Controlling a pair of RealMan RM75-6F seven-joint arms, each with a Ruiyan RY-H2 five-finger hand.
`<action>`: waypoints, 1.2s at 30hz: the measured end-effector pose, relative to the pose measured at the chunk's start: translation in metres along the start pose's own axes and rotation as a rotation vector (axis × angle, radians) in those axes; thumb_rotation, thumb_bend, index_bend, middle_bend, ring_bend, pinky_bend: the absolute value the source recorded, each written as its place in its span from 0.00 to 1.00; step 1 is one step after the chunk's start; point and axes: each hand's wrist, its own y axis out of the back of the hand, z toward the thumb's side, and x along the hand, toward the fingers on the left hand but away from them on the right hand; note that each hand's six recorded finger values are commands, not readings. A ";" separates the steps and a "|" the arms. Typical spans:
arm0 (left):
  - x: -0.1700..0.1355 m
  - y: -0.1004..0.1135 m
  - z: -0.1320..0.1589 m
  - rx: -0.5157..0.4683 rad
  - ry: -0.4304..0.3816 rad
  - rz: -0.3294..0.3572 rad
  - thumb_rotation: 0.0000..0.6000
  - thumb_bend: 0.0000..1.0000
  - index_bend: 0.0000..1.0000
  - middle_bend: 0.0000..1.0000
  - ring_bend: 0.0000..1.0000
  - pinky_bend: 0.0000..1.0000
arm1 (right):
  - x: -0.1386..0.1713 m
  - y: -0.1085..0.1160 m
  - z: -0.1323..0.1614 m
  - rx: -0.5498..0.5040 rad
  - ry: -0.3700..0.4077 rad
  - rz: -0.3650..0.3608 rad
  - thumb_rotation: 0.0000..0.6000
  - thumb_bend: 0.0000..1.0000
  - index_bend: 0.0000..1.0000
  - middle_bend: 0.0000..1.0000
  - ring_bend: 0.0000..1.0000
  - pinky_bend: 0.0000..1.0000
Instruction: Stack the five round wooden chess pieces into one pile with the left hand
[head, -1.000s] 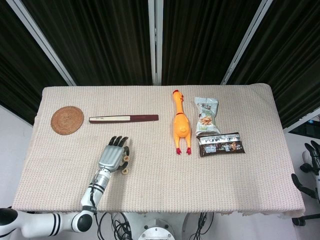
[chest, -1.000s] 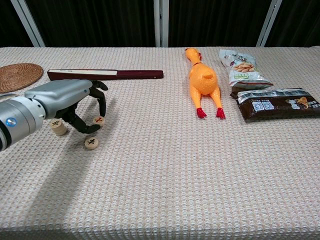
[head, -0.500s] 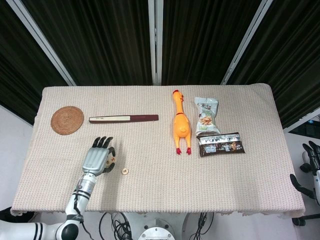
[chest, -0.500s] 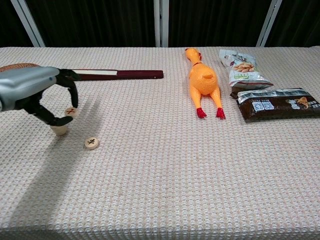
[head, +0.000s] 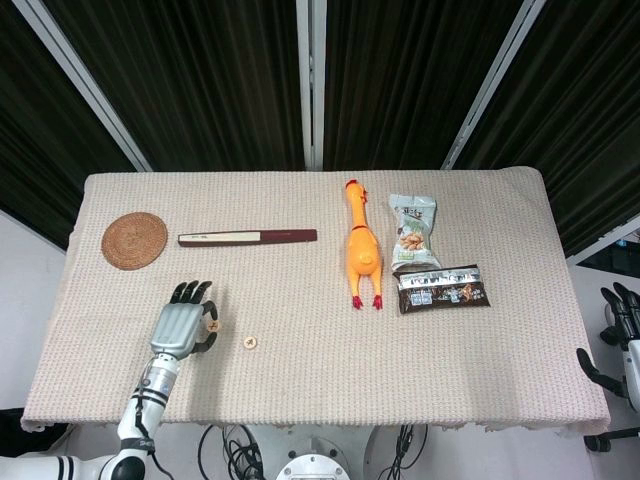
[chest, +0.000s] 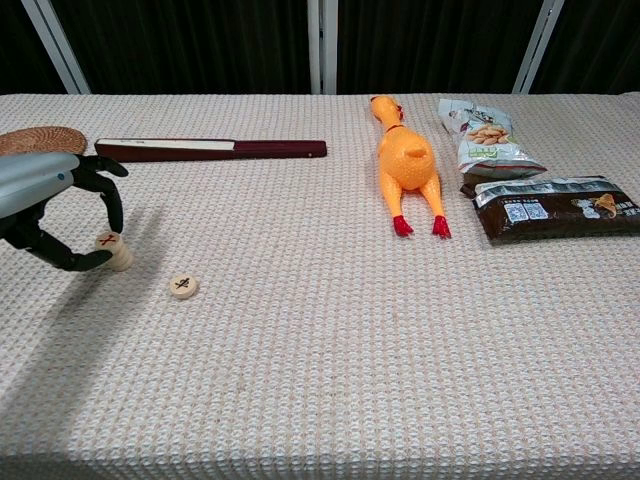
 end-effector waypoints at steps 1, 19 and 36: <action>0.000 0.000 -0.001 0.001 0.002 0.002 1.00 0.30 0.50 0.07 0.00 0.00 | 0.000 0.000 0.000 -0.001 -0.001 0.001 1.00 0.26 0.00 0.00 0.00 0.00; 0.002 -0.005 -0.006 -0.014 0.002 -0.010 1.00 0.30 0.48 0.07 0.00 0.00 | -0.001 -0.004 0.002 0.011 0.002 0.016 1.00 0.26 0.00 0.00 0.00 0.00; 0.004 -0.005 -0.005 -0.019 -0.002 -0.008 1.00 0.30 0.45 0.07 0.00 0.00 | -0.001 -0.002 0.000 0.006 -0.003 0.012 1.00 0.26 0.00 0.00 0.00 0.00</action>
